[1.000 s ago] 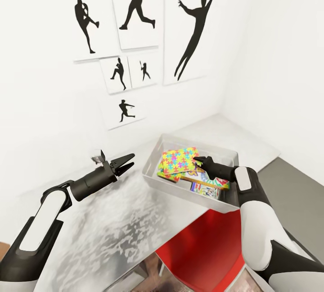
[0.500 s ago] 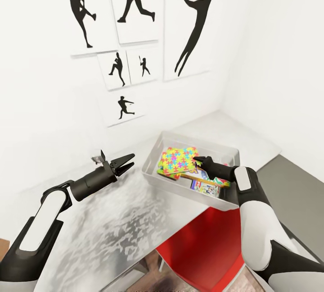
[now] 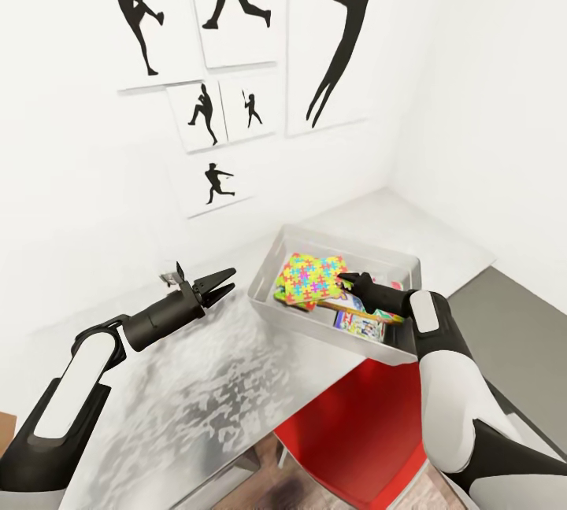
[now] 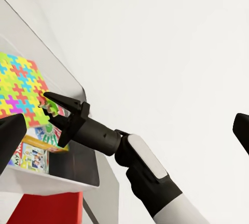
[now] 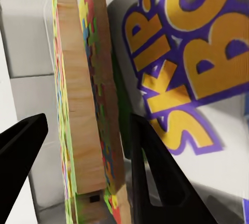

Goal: Put all the toys in the child's room - the three board games (two on the bed and one on the table), the two jigsaw puzzles on the table, and the tennis ball on the table - inside the toy box on the table in the child's room.

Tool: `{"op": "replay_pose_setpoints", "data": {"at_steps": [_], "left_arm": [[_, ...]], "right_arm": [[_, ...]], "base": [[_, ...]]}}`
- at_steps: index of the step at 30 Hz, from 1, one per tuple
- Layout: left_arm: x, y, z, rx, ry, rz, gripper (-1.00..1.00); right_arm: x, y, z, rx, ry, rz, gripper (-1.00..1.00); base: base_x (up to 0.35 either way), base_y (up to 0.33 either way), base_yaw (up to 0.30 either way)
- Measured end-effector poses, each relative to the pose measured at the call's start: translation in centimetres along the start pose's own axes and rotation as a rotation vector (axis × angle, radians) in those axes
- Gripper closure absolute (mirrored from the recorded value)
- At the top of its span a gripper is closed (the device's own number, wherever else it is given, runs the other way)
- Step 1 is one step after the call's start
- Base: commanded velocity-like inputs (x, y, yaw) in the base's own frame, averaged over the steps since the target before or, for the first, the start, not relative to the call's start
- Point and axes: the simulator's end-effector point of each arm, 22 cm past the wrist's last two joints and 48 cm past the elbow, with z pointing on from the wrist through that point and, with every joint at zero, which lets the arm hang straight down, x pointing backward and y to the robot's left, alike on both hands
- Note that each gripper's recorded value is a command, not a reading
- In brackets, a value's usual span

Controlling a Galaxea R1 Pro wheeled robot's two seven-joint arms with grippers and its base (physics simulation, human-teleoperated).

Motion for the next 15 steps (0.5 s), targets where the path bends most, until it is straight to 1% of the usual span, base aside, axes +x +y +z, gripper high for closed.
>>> {"op": "replay_pose_setpoints", "data": {"at_steps": [5, 7, 12, 15], "left_arm": [[0.0, 0.1, 0.0, 0.000, 0.000, -0.001, -1.00], [0.0, 0.1, 0.0, 0.000, 0.000, -0.002, -1.00], [0.0, 0.1, 0.0, 0.000, 0.000, -0.002, -1.00], [0.1, 0.1, 0.0, 0.000, 0.000, -0.003, -1.00]], "right_arm": [[-0.7, 0.1, 0.1, 0.010, -0.022, -0.015, 1.00], [-1.5, 0.5, 0.1, 0.015, -0.045, -0.025, 1.00], [-3.2, 0.7, 0.3, 0.056, -0.100, -0.043, 1.00], [-3.8, 1.0, 0.4, 0.067, -0.119, -0.047, 1.00]], "base": [[0.000, 0.000, 0.000], [0.000, 0.000, 0.000], [0.000, 0.000, 0.000], [0.000, 0.000, 0.000]]}}
